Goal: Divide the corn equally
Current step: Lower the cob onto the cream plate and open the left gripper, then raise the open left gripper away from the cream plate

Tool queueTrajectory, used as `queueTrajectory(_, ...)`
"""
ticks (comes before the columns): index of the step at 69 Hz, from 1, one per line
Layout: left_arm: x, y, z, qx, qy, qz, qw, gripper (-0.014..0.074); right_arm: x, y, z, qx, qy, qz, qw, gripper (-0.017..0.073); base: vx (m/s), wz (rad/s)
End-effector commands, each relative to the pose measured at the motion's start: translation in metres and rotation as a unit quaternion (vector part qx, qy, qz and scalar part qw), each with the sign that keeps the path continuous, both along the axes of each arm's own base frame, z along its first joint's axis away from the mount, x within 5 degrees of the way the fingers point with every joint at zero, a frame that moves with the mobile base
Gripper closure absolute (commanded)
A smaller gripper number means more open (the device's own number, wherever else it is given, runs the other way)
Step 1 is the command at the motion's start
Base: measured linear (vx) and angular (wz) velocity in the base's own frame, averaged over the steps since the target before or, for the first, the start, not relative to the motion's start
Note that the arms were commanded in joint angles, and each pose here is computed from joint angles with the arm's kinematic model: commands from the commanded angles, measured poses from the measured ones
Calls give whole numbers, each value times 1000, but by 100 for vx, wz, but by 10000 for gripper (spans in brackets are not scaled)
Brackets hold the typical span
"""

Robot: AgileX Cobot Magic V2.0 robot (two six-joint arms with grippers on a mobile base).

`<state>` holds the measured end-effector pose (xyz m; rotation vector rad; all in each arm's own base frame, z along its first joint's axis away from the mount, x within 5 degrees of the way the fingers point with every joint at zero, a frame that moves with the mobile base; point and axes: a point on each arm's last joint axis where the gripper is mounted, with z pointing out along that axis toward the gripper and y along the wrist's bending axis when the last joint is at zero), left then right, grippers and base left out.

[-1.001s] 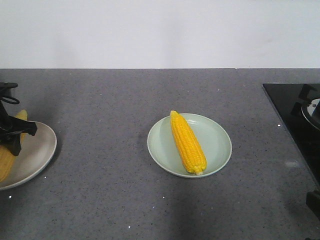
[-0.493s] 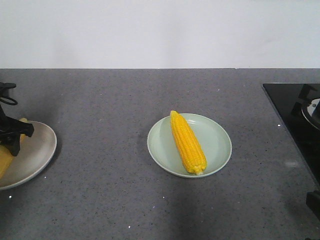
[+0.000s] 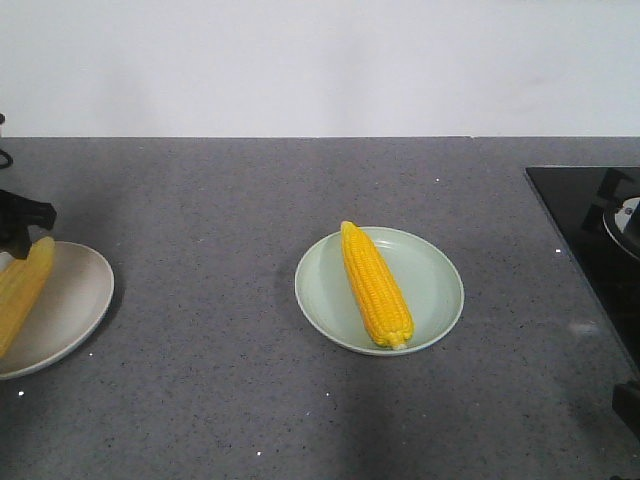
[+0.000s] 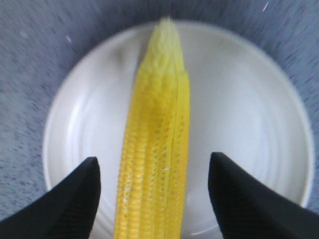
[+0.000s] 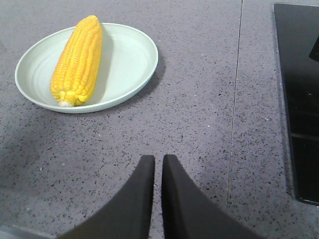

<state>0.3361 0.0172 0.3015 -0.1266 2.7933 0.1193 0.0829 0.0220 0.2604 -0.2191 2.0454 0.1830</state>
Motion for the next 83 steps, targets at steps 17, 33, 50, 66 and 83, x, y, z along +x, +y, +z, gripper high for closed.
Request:
queueTrajectory(17,-46,-3,76,5,-169,-10,986,265,3,1,14,4,-44,4,999,568,0,0)
queueTrajectory(33,-87,-6,69,-7,-227,-15,974,455,3,1,14,4,-44,4,999,568,0,0)
queueTrajectory(50,-132,-15,37,-68,-275,-2,959,603,3,1,14,4,-44,4,999,568,0,0)
queueTrajectory(66,-174,-16,9,-58,-341,-16,938,604,3,1,14,4,-44,4,999,568,0,0)
queueTrajectory(83,-218,-17,-6,-55,-415,-17,908,603,3,1,14,4,-44,4,999,568,0,0)
